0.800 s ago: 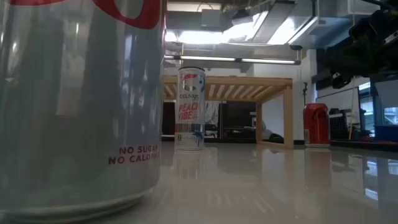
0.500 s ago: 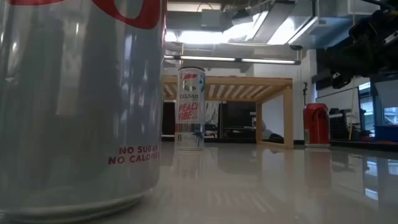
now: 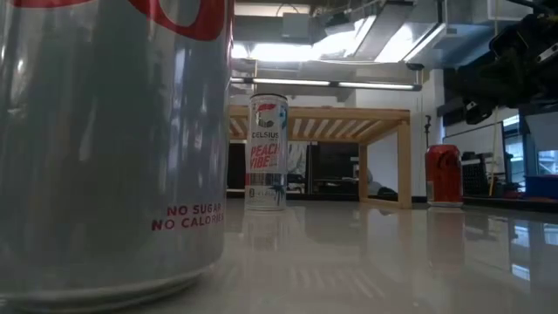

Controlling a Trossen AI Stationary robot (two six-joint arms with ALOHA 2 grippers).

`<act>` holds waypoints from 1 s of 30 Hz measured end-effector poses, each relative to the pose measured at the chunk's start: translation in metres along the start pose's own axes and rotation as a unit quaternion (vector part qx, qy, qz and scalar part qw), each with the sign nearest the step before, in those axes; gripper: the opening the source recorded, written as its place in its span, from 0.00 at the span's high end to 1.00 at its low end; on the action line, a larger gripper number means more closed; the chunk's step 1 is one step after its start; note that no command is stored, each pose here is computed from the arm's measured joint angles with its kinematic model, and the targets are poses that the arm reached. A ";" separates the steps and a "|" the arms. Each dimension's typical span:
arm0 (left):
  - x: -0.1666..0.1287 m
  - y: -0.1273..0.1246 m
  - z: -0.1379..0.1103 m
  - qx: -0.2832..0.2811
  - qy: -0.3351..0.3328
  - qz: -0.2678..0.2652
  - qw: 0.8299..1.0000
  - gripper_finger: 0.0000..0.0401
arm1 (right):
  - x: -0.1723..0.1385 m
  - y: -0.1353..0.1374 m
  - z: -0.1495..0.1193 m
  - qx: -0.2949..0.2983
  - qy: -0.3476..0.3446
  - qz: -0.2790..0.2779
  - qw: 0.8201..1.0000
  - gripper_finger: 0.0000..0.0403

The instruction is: Place canned beverage on shelf

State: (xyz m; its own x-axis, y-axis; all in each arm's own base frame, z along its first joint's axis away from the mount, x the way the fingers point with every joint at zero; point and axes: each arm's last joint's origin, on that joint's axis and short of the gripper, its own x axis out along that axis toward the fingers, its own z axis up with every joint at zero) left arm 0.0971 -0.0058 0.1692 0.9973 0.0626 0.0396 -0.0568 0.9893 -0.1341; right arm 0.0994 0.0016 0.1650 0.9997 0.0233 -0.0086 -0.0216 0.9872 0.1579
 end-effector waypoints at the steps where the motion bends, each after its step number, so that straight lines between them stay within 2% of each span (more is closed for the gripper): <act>1: 0.000 0.000 0.000 0.000 0.000 0.000 1.000 0.74 | 0.000 0.000 0.000 0.000 0.000 0.000 1.000 1.00; 11: 0.000 0.000 0.000 0.000 0.000 0.000 1.000 0.74 | 0.000 0.000 0.000 -0.001 -0.001 0.000 1.000 1.00; 17: 0.000 0.000 0.000 0.053 -0.002 0.007 0.999 0.74 | 0.000 0.000 0.002 -0.015 -0.012 -0.002 1.000 1.00; 19: 0.000 0.000 0.002 0.047 -0.009 0.006 0.999 0.74 | 0.000 0.000 0.002 -0.015 -0.012 -0.003 1.000 1.00; 22: -0.001 -0.002 0.012 -0.032 -0.060 -0.011 0.998 0.74 | 0.000 -0.001 0.004 0.026 -0.021 -0.016 0.999 1.00; 24: -0.003 -0.002 0.023 -0.058 -0.117 -0.017 0.991 0.74 | 0.000 -0.001 0.004 0.051 -0.026 -0.031 0.998 1.00; 27: -0.008 -0.002 0.040 -0.079 -0.208 -0.012 0.975 0.74 | 0.000 -0.002 0.006 0.081 -0.042 -0.046 0.995 1.00; 30: -0.018 -0.001 0.056 -0.105 -0.300 -0.003 0.948 0.74 | -0.001 -0.003 0.009 0.126 -0.063 -0.059 0.988 1.00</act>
State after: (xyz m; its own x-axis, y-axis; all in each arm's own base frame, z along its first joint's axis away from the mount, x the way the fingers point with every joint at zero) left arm 0.0771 -0.0008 0.2238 0.7875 0.1825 0.5886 0.0226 0.9459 -0.3236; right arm 0.0989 -0.0027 0.1735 0.9890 -0.1251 0.0788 0.0830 0.9110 0.4040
